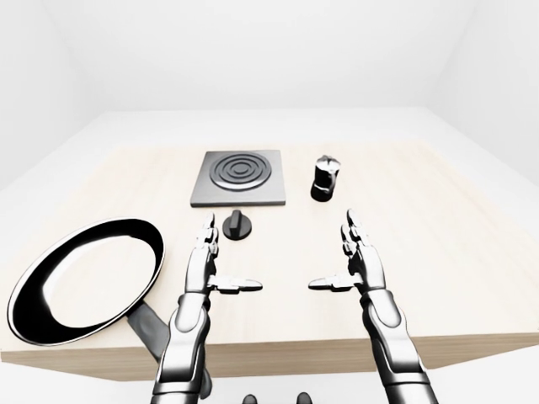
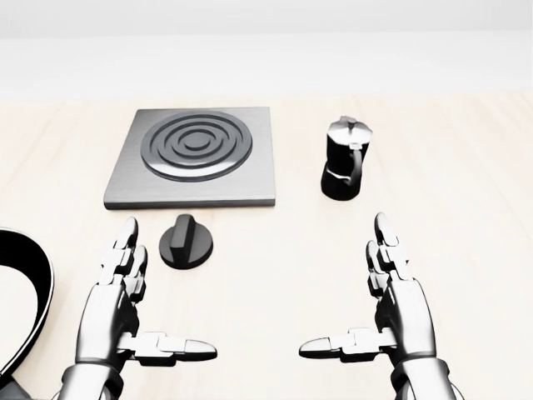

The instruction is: Turn on the stove.

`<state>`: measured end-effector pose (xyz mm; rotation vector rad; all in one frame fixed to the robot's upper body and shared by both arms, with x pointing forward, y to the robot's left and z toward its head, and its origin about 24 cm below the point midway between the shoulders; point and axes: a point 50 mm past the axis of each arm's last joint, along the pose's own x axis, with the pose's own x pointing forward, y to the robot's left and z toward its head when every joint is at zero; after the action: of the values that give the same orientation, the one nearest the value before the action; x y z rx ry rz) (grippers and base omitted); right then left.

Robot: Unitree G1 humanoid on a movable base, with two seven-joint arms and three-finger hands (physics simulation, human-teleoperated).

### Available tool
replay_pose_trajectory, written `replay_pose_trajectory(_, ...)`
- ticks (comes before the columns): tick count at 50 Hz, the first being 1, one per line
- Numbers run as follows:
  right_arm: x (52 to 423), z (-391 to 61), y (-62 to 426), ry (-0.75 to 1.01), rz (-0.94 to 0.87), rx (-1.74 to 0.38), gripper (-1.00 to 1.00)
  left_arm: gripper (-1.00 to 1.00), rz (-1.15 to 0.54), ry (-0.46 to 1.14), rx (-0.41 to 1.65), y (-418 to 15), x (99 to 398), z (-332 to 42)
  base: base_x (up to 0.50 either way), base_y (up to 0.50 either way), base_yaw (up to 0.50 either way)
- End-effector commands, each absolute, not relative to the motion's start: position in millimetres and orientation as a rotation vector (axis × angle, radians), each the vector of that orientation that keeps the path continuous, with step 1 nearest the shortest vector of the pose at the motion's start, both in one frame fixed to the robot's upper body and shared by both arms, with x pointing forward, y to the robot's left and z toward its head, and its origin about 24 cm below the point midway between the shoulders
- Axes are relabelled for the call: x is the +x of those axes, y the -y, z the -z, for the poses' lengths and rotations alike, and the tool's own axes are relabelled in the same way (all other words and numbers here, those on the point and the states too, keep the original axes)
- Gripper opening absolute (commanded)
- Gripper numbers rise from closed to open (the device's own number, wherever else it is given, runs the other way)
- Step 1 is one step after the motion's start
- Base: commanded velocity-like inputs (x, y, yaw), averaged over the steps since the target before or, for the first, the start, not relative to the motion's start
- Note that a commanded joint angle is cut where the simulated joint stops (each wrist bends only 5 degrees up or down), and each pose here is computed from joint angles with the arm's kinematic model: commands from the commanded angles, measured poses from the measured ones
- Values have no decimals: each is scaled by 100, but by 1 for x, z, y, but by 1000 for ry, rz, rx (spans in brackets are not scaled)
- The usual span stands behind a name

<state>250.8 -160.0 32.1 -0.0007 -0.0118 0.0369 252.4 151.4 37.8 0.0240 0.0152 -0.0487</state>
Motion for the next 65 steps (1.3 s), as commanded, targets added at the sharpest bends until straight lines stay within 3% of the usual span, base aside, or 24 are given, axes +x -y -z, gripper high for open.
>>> replay_pose_trajectory(1,251,-32,160,11,-35,-1,100,100,53,-18,23,-151,253,-37,43,0,0)
replay_pose_trajectory(17,250,-33,159,17,-40,-4,100,100,57,-27,16,-151,253,-35,38,0,0)
replay_pose_trajectory(65,252,-29,158,-2,-48,2,100,100,59,-88,39,-161,277,-30,0,0,0)
